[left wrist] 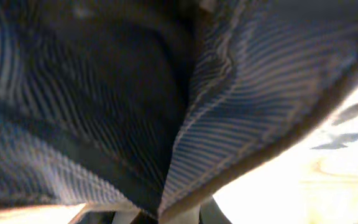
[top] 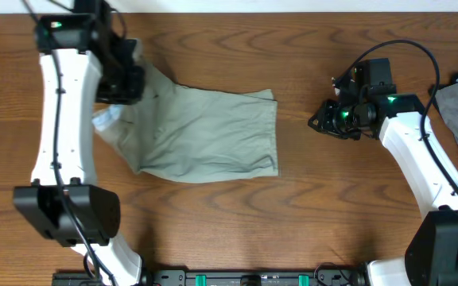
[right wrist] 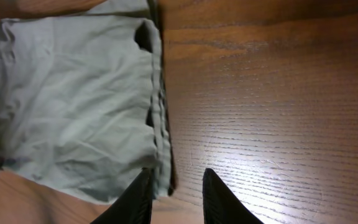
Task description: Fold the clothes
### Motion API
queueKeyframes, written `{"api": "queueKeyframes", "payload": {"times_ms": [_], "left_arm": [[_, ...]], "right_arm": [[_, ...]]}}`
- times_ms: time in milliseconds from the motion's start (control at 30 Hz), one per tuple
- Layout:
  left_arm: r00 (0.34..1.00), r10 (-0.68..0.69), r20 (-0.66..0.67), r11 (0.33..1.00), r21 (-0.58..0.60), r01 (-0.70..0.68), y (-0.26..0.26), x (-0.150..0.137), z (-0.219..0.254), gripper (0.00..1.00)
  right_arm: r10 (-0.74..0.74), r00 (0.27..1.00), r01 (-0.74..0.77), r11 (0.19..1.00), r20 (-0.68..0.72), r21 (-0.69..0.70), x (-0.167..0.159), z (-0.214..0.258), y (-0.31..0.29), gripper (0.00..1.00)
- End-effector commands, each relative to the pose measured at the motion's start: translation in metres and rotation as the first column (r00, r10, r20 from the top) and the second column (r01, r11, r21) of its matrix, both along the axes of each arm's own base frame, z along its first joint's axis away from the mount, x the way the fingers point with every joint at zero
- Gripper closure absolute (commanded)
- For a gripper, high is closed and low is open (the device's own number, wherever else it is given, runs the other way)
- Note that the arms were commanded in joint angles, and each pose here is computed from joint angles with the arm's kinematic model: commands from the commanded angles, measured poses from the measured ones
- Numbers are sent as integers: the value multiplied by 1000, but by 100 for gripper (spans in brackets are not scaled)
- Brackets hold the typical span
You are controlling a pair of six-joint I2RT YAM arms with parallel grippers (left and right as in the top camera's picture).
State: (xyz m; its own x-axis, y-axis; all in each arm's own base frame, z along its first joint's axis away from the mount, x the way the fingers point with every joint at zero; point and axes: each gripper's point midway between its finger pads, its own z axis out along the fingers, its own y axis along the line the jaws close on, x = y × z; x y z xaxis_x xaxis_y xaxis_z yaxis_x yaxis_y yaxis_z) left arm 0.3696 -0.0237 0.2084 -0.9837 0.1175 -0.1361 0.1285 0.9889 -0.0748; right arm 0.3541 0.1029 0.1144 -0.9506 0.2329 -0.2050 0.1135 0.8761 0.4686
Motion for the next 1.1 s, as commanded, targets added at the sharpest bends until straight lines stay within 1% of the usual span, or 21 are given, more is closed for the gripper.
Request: {"api": "queueKeyframes", "payload": {"times_ms": [0, 67, 200, 267, 500, 567, 700, 833, 867, 967, 1033, 1067], "left_arm": [[1000, -21, -10, 1000, -5, 21, -40, 2, -6, 94], [999, -44, 0, 999, -22, 44, -67, 3, -8, 94], [1000, -17, 18, 999, -49, 17, -115, 5, -14, 94], [1000, -28, 11, 998, -53, 28, -135, 1, -19, 94], [998, -4, -60, 999, -47, 2, -187, -8, -54, 94], [997, -17, -73, 999, -41, 14, -199, -9, -66, 94], [995, -32, -93, 999, -30, 30, -210, -10, -81, 94], [996, -23, -81, 999, -40, 19, -212, -7, -80, 94], [997, -23, -78, 999, -43, 20, -212, -7, -80, 94], [997, -24, -80, 999, -44, 20, -213, -7, -80, 94], [996, -23, -82, 999, -43, 20, -212, -8, -80, 94], [996, -23, -83, 999, -43, 19, -212, -8, -80, 94]], "right_arm": [[-1, 1000, 1, 1000, 30, -14, 4, 6, -5, 74], [-1, 1000, 2, 1000, 30, -15, 4, 6, -5, 74], [2, 1000, -1, 1000, 25, -16, 2, 6, -4, 74], [-2, 1000, 2, 1000, 22, -25, 2, 5, -6, 73], [-18, 1000, 17, 997, -7, -71, -4, 0, -14, 73], [-29, 999, 27, 994, -18, -102, -6, -3, -19, 74], [-86, 995, 72, 974, -58, -216, -13, -15, -40, 75], [-76, 993, 52, 971, -92, -234, -15, -34, -42, 78], [-74, 992, 49, 971, -101, -232, -14, -39, -41, 80], [-17, 993, -1, 988, -116, -153, -7, -54, -24, 85], [28, 993, -41, 993, -115, -111, -1, -66, -13, 93], [34, 992, -46, 994, -119, -102, 2, -73, -11, 94]]}}
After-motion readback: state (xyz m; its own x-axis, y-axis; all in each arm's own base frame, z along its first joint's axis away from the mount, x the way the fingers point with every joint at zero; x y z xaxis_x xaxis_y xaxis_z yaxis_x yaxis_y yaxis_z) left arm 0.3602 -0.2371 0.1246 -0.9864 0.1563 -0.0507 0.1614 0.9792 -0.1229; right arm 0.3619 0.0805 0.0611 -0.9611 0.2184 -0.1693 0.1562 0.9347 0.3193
